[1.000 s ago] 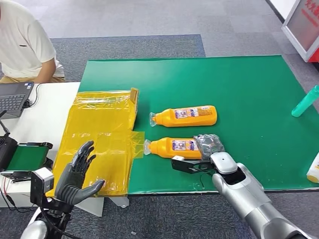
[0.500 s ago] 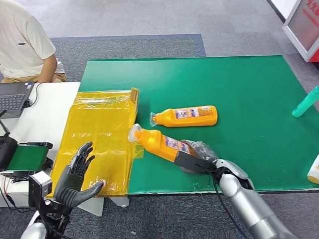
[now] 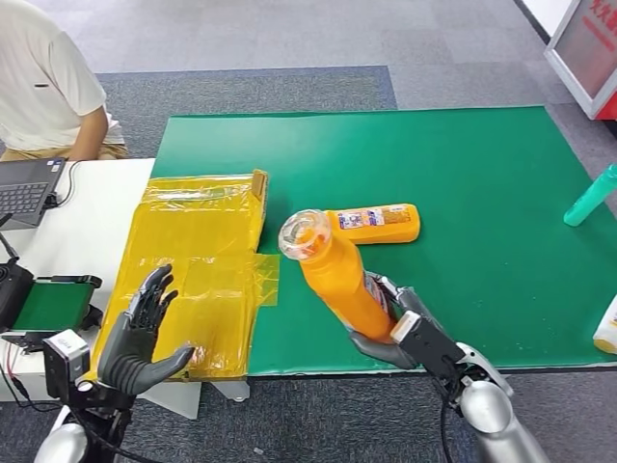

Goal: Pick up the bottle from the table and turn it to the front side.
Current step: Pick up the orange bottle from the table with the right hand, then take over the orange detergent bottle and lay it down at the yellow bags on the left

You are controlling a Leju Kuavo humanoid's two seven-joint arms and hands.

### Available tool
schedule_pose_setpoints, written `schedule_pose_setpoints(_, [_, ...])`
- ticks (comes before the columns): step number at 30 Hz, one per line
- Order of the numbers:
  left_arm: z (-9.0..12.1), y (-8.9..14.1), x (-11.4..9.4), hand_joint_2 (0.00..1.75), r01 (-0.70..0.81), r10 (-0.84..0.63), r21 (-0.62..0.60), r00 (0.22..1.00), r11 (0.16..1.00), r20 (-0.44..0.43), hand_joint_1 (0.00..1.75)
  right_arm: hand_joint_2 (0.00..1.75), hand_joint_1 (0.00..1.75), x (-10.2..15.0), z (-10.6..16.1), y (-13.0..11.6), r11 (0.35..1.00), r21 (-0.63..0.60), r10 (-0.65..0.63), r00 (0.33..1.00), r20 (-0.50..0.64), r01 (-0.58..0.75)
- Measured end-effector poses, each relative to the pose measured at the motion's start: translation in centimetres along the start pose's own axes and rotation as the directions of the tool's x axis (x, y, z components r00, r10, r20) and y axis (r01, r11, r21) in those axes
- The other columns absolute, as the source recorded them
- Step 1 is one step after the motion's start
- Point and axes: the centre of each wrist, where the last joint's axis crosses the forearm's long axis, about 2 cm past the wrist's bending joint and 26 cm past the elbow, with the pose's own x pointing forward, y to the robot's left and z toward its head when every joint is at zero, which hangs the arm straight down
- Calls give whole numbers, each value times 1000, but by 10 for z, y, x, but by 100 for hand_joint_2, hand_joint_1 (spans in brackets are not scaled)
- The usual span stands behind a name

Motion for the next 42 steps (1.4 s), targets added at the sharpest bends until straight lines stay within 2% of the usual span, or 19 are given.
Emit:
schedule_pose_setpoints(4, [-18, -2, 7, 175, -126, 126, -8, 990, 992, 63, 0, 175, 175, 10, 6, 8, 997, -35, -59, 994, 88, 62])
schedule_pose_setpoints(7, [-38, -8, 13, 175, -230, 236, -80, 969, 970, 78, 0, 175, 175, 16, 3, 15, 996, -87, -14, 994, 109, 24])
schedule_pose_setpoints(13, [-72, -31, 15, 175, -363, 380, -232, 924, 902, 33, 0, 175, 175, 22, -8, 30, 990, -138, 30, 992, 121, -13])
schedule_pose_setpoints(18, [-84, -45, 13, 175, -394, 415, -302, 910, 868, 3, 0, 175, 175, 24, -16, 36, 990, -138, 21, 991, 134, -2])
schedule_pose_setpoints(28, [-94, -57, 14, 175, -361, 383, -375, 924, 854, -17, 0, 175, 175, 27, -26, 38, 992, -123, 32, 989, 144, -14])
schedule_pose_setpoints(35, [-97, -62, 15, 175, -184, 217, -408, 975, 894, 36, 0, 175, 175, 31, -33, 45, 994, -89, 75, 989, 129, -63])
schedule_pose_setpoints(42, [-100, -69, 23, 175, -38, 87, -419, 991, 907, 98, 0, 175, 175, 34, -35, 57, 995, -34, 99, 987, 130, -95])
